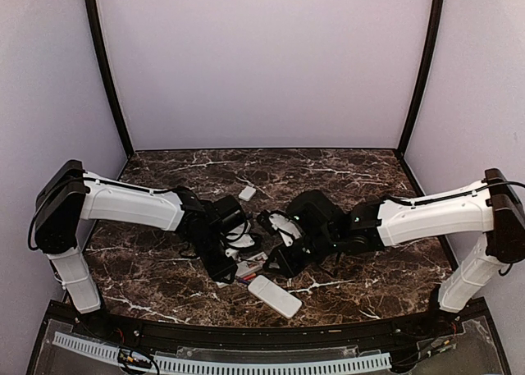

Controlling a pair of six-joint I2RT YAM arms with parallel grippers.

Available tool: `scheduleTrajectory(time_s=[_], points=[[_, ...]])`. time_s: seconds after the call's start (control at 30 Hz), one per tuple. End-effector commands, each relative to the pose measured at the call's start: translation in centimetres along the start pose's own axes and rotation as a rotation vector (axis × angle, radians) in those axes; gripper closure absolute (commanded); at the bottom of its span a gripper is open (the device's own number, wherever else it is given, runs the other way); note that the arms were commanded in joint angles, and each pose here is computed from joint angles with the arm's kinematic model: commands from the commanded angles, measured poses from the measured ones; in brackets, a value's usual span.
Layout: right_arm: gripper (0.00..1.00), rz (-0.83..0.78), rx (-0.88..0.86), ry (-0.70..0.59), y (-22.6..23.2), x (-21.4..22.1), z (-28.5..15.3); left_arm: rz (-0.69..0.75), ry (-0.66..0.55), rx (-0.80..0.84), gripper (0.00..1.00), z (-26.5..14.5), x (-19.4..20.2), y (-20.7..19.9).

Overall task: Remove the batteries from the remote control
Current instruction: Remove the battery from the remote control without the battery cover.

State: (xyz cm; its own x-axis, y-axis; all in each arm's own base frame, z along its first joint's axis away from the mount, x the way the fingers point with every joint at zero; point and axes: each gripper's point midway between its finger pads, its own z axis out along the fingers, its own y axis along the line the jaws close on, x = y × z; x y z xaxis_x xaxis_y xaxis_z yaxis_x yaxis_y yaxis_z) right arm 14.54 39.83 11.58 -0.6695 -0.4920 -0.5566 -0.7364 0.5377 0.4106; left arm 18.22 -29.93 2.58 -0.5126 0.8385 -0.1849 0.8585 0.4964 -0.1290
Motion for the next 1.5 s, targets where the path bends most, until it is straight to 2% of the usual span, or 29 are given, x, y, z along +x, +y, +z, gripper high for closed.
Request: scheduleTrajectory(time_s=[0.0, 0.5, 1.47], points=[[1.00, 0.032, 0.115, 0.012, -2.2, 0.5, -0.1, 0.007, 0.051, -0.013, 0.95, 0.9, 0.9, 0.2], [1.00, -0.019, 0.359, 0.093, -6.7, 2.1, -1.2, 0.004, 0.058, -0.018, 0.95, 1.0, 1.0, 0.3], [1.00, -0.136, 0.361, 0.135, -6.4, 1.5, 0.5, 0.003, 0.070, -0.014, 0.96, 1.3, 1.2, 0.3]])
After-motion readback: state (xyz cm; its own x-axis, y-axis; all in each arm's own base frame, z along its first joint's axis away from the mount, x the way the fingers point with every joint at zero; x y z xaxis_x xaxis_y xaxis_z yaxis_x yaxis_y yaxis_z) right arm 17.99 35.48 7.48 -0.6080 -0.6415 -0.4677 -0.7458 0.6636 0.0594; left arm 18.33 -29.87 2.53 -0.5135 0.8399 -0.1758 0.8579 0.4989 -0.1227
